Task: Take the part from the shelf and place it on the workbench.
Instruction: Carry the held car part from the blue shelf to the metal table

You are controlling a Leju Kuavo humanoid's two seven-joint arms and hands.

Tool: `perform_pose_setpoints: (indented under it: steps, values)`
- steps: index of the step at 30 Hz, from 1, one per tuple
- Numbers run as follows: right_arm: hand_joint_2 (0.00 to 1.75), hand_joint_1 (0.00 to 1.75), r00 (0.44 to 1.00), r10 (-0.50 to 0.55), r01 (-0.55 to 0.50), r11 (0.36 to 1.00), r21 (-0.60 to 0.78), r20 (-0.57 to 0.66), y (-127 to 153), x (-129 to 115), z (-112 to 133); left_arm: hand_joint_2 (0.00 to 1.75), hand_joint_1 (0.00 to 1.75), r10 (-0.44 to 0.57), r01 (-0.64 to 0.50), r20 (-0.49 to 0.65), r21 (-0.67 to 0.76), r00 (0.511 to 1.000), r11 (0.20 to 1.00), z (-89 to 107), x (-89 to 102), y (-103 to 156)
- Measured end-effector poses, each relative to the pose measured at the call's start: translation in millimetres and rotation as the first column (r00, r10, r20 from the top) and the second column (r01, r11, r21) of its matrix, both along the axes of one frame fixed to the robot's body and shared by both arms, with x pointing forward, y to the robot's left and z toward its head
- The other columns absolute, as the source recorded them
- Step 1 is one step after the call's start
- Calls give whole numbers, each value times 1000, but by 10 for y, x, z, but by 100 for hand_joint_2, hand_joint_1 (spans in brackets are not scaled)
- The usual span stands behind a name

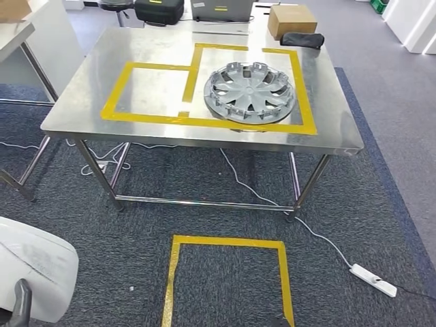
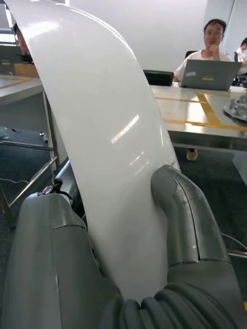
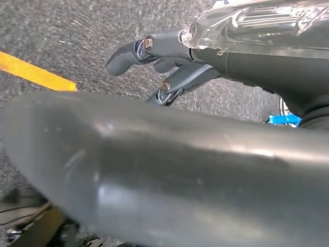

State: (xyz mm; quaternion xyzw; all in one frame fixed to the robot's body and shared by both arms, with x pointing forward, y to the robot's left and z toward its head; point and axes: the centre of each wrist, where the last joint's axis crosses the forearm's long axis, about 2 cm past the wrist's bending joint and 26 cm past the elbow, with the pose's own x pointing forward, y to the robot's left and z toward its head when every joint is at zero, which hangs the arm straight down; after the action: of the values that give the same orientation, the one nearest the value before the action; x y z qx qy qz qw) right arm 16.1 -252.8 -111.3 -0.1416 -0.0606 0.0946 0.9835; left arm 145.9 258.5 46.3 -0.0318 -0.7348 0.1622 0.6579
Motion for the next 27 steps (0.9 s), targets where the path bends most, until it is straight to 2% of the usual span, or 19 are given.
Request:
perform_pose_setpoints:
  steps: [19,27]
  values:
    - [0,0,1000,2,-2,1000,-1,12,-18,17,0,175,175,-1,1,-2,0,1000,1000,-3,2,0]
    - [0,0,999,-30,29,999,34,19,-12,33,-1,175,175,0,0,-3,4,1000,1000,-3,6,3]
